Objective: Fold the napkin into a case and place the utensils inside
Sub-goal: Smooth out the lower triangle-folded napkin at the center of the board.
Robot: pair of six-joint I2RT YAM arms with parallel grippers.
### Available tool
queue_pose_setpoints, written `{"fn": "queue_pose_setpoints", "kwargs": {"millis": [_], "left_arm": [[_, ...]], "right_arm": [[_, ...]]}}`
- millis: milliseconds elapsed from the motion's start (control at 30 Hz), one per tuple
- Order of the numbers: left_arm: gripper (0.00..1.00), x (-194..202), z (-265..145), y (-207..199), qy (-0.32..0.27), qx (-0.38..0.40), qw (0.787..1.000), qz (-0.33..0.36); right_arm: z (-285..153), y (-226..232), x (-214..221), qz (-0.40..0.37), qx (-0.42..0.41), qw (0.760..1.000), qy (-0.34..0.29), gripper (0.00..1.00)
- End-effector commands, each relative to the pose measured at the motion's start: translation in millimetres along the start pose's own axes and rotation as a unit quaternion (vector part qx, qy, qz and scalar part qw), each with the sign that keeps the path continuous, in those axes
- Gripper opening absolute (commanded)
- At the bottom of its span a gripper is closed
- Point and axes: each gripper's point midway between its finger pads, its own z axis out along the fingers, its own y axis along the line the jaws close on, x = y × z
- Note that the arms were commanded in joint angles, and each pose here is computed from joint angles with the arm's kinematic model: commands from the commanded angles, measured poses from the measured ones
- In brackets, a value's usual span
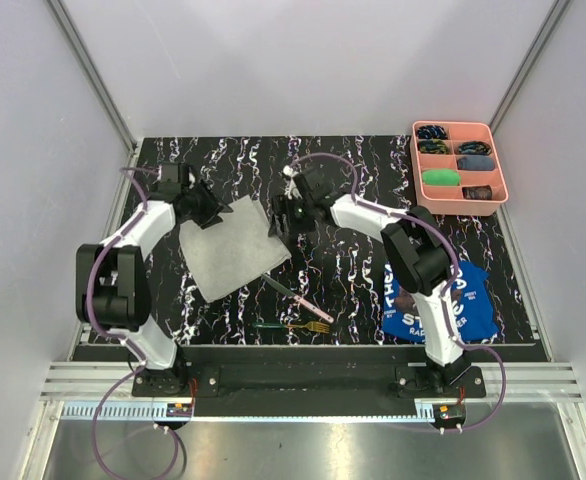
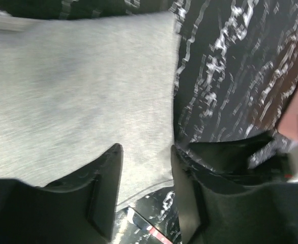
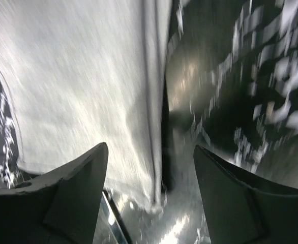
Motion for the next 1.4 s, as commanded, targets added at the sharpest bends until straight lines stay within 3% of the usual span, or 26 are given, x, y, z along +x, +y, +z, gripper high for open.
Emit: {"fn": "queue_pose_setpoints", "kwargs": {"millis": [0, 233, 533, 1033, 1367], "left_arm": [[0.43, -27, -33, 3, -0.084, 0.001, 0.996, -0.010], [0.43, -16, -48, 2, -0.078, 0.022, 0.997, -0.003], [0.43, 3, -45, 11, -0.053, 0.028, 0.998, 0.006], [0.42, 3, -46, 4, -0.047, 0.048, 0.998, 0.005], [0.43, -9, -48, 21, -0.061, 0.041, 0.997, -0.033]], "right_arm": [[4, 15, -73, -0.068, -0.015, 0.995, -0.073, 0.76], [52, 17, -102, -0.073, -0.046, 0.993, -0.075, 0.59], [81, 34, -133, -0.071, -0.101, 0.987, -0.103, 0.55], [105, 32, -130, -0.039, -0.127, 0.986, -0.103, 0.46], [62, 67, -170, -0.038, -0.153, 0.976, -0.152, 0.10]]}}
